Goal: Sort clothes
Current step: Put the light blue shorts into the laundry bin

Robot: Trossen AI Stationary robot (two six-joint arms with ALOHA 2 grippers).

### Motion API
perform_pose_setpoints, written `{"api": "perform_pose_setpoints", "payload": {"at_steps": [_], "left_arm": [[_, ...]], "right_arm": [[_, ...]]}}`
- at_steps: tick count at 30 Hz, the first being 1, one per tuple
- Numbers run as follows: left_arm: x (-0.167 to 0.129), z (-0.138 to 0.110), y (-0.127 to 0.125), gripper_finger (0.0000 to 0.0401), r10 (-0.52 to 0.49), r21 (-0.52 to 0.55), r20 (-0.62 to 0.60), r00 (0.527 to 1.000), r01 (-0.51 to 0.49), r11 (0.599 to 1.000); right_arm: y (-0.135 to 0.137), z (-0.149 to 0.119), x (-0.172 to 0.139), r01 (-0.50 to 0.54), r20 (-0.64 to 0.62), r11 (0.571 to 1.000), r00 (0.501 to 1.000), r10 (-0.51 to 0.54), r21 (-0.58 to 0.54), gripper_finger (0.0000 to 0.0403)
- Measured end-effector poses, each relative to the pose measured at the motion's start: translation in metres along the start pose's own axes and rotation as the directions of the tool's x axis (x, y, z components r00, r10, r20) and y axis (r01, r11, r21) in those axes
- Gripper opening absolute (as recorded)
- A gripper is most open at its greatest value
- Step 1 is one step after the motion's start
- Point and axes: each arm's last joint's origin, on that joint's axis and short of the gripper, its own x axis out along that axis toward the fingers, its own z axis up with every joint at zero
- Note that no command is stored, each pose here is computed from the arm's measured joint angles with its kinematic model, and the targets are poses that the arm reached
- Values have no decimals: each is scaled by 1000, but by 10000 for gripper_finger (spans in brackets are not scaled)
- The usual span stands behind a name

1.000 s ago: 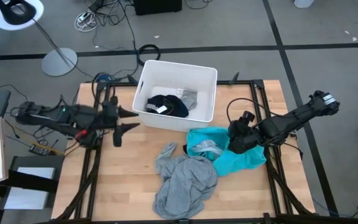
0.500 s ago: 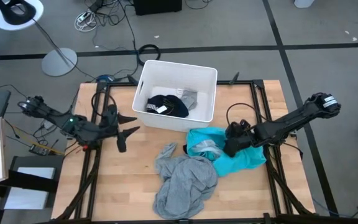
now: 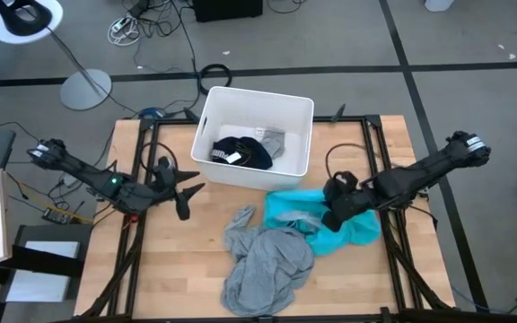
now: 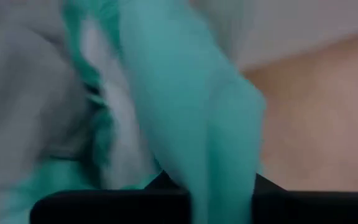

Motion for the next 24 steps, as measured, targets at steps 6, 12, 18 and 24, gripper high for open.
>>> {"api": "perform_pose_setpoints", "payload": {"at_steps": [6,12,18,24], "left_arm": [[7,-18,-2,188,-18,-90,65,998,23,996],[14,-46,-2,188,-30,-121,117,993,45,992],[15,-52,0,188,-15,-130,133,991,33,991],[15,-52,0,188,-12,-115,135,991,28,993]], "right_arm": [[7,51,-85,-30,174,999,984,37,-38,16],[4,103,-151,-57,429,995,899,88,-84,16],[5,162,-196,40,674,989,736,68,-144,16],[0,221,-228,228,885,970,464,-31,-85,16]]}}
